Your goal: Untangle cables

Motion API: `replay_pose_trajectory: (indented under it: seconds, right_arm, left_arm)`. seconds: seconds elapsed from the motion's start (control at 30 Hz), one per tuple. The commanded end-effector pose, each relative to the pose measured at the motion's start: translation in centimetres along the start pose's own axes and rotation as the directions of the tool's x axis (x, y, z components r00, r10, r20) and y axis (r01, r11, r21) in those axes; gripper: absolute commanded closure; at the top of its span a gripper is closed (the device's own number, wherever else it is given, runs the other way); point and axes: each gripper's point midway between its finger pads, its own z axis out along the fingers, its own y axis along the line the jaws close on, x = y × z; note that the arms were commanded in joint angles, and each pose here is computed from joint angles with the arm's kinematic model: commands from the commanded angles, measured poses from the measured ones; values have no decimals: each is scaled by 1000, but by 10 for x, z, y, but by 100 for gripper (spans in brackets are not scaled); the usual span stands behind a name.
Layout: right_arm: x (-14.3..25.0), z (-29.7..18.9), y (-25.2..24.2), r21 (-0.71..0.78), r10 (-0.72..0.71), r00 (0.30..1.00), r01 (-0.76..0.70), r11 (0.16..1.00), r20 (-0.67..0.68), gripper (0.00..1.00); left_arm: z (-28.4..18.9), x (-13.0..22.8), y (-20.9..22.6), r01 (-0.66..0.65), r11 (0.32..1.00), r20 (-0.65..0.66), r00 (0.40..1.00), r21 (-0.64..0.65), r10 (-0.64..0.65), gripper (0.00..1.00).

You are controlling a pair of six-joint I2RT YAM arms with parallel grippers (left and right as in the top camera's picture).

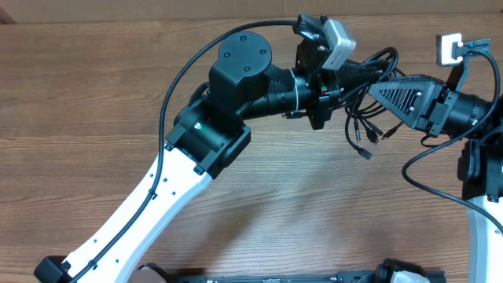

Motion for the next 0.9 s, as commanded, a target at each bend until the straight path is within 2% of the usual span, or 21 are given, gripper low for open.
replay_pose_trajectory:
  seconds: [0.0,0.1,0.2,0.23,0.53,0.8,0.87]
  right_arm:
    - [-3,-1,0,7,-1,1000,1,1000,8,71]
    - [-3,0,1,5,-1,1000,1,1000,6,70]
    - [-2,0,2,-2,24,1000,-24,1000,0,58]
    - [-1,0,3,-5,26,1000,-26,1000,-4,58]
    - [2,0,-5,16,102,995,-102,995,1,59]
    - [2,0,-6,17,107,994,-107,994,1,59]
    - [2,0,-6,17,105,995,-105,994,1,67]
  left_arm:
    - [1,-8,-13,-15,999,17,1000,33,15,96]
    - [2,-9,-14,-19,999,21,1000,35,18,96]
    - [2,-9,-14,-20,999,21,1000,37,19,96]
    - [2,-9,-14,-20,999,22,1000,36,19,96]
    - [10,-11,-29,-69,996,41,997,57,67,96]
    - [12,-14,-37,-82,994,56,995,76,78,96]
    - [12,-11,-36,-78,994,46,996,72,75,96]
